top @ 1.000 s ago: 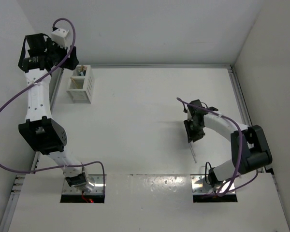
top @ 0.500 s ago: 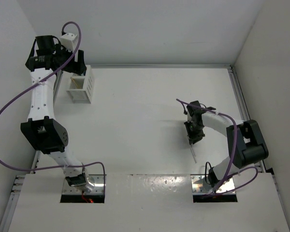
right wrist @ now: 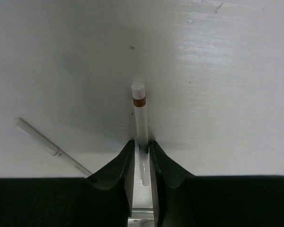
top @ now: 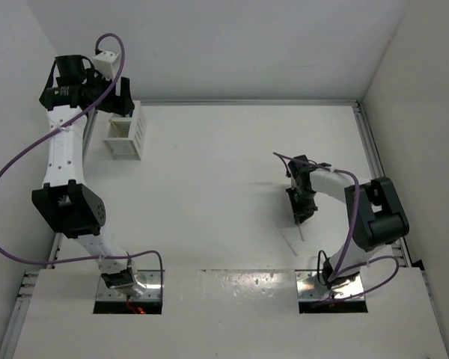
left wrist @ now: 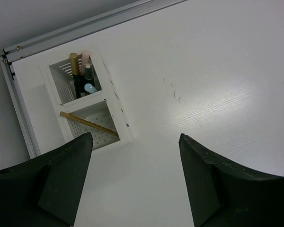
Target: Organize the makeup
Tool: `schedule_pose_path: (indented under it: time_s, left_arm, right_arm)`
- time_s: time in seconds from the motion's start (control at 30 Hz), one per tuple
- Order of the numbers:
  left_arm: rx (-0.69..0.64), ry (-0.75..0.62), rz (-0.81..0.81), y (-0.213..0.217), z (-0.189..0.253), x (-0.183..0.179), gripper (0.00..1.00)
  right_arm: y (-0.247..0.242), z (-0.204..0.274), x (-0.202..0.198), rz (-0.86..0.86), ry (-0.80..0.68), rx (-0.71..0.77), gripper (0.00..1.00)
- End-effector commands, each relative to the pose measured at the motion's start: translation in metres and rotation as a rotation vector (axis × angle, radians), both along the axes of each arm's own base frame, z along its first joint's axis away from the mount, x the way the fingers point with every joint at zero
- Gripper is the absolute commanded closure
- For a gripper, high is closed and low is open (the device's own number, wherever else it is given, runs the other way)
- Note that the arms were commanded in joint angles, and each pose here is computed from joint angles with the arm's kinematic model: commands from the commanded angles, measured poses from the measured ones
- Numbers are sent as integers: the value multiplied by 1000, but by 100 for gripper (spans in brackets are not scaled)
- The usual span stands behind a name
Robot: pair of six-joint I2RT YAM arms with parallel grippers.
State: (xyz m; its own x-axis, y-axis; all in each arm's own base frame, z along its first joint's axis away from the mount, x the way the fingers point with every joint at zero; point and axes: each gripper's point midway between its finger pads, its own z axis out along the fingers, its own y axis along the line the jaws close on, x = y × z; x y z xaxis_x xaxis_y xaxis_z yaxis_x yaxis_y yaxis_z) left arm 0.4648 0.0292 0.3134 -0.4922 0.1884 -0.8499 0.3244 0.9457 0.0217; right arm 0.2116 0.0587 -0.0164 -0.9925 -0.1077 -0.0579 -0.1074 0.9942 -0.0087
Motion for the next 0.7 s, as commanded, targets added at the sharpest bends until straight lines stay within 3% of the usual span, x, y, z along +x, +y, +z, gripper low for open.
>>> schedule_pose_path:
  time_s: [0.0, 0.07, 0.17, 0.3, 0.5, 0.6, 0.67]
  left_arm:
    - [-20, -9, -16, -7, 5, -2, 21]
    - [-20, -9, -16, -7, 5, -2, 21]
    - [-27, 0, -23, -9, 1, -3, 21]
    - [-65, 16, -79, -23, -5, -6, 21]
    - [-112, 57, -372, -96, -25, -26, 15]
    - [-187, 68, -573, -148, -31, -41, 14]
    - [-228, 63, -662, -169, -31, -46, 14]
  right_arm:
    - [-12, -1, 16, -17, -15, -73, 80]
    - [-13, -3, 17, -23, -5, -77, 80]
    - [-5, -4, 24, -12, 4, -37, 100]
    - [-5, 1, 38, 3, -23, -17, 100]
    - [36, 82, 123, 156, -421, 140, 100]
    - [90, 141, 163, 310, -659, 288, 100]
    - [129, 172, 169, 409, -739, 428, 100]
